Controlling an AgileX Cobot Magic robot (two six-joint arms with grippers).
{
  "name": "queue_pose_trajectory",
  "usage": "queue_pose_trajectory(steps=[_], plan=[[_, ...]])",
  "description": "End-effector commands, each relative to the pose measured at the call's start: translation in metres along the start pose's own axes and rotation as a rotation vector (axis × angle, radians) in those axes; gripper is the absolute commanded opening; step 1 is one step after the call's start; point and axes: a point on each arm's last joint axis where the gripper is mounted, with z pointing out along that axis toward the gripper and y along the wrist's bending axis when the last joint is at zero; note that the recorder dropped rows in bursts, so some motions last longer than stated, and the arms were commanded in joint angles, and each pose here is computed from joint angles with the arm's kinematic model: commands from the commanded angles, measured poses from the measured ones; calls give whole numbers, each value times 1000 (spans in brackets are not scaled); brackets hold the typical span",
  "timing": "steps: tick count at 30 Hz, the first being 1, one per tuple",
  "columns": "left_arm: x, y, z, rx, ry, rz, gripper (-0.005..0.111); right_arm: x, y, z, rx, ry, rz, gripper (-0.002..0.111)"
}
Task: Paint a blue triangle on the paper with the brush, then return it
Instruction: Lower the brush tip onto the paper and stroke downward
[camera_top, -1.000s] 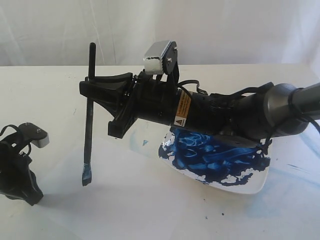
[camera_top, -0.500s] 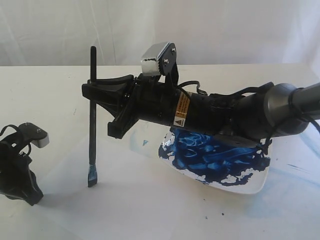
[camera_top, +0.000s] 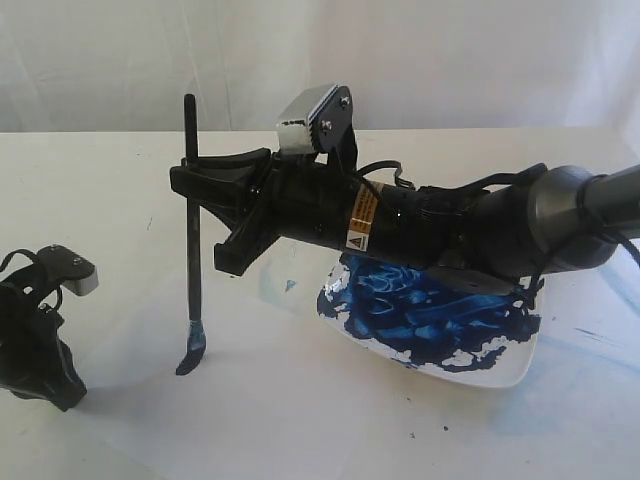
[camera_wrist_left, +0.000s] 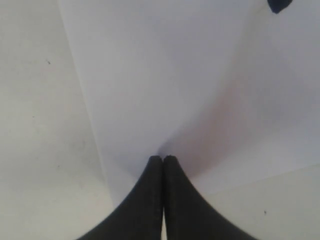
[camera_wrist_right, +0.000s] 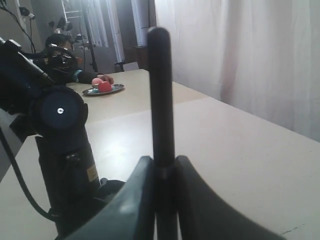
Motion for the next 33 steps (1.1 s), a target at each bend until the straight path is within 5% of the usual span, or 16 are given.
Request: queue_pose_trajectory(steps=[1,33], plan=[[3,-3,2,14,14,4,0,-2,-2,0,21,-9,-51,0],[2,-4,2,17,10,-2,0,-5,-15,-2,174,-27,-183,0]])
